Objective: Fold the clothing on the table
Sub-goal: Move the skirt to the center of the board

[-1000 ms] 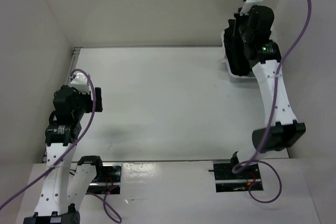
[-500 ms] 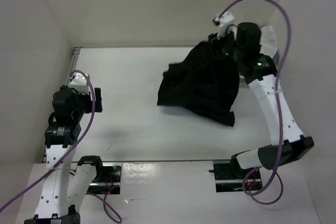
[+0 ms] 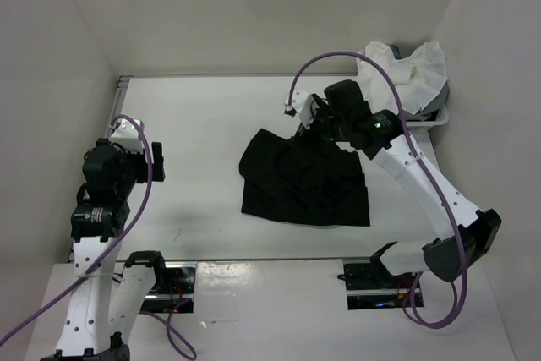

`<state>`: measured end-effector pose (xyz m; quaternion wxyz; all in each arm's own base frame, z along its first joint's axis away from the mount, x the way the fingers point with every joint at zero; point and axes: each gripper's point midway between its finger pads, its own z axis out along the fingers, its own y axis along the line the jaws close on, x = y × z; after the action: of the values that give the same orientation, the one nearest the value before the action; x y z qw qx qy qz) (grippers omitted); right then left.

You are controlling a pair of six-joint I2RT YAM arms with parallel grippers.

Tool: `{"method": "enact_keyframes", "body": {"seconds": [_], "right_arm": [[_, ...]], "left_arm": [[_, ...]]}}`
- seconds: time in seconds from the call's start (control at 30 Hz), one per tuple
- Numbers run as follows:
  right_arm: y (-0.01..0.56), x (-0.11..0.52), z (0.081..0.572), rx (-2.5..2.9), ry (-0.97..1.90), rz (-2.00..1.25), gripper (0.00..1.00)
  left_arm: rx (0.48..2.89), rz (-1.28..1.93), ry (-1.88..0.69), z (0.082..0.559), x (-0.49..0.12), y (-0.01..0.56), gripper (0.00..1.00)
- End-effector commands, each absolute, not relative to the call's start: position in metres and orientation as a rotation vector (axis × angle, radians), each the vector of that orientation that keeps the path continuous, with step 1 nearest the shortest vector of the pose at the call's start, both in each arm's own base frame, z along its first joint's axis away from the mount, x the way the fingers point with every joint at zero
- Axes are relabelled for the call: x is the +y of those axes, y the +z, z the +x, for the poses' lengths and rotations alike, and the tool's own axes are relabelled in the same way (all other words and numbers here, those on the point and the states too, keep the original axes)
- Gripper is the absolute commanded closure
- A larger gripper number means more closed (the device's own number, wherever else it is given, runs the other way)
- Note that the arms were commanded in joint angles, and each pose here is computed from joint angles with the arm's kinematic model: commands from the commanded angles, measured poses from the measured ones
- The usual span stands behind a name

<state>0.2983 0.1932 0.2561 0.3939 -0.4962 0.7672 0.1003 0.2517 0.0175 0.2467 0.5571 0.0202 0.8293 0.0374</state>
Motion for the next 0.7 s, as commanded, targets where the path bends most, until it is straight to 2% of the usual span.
{"method": "enact_keyframes", "body": {"seconds": [0.0,0.03,0.1,0.23,0.67], "right_arm": [[0.243,0.237,0.280,1.864,0.325,-1.471,0.02],[0.225,0.253,0.264,1.871,0.358,-1.558,0.02],[0.182,0.264,0.262,1.927,0.326,-1.679,0.04],[0.133,0.289,0.262,1.911,0.255,-1.834,0.07],[0.116,0.330,0.297,1.791,0.279,-1.919,0.09]], "left_arm": [[1.892,0.037,0.134,0.253,0.026,0.264,0.00],[1.892,0.037,0.134,0.253,0.026,0.264,0.00],[1.883,0.019,0.134,0.251,0.027,0.266,0.00],[1.883,0.009,0.142,0.251,0.030,0.266,0.00],[1.892,0.008,0.137,0.253,0.031,0.264,0.00]]}}
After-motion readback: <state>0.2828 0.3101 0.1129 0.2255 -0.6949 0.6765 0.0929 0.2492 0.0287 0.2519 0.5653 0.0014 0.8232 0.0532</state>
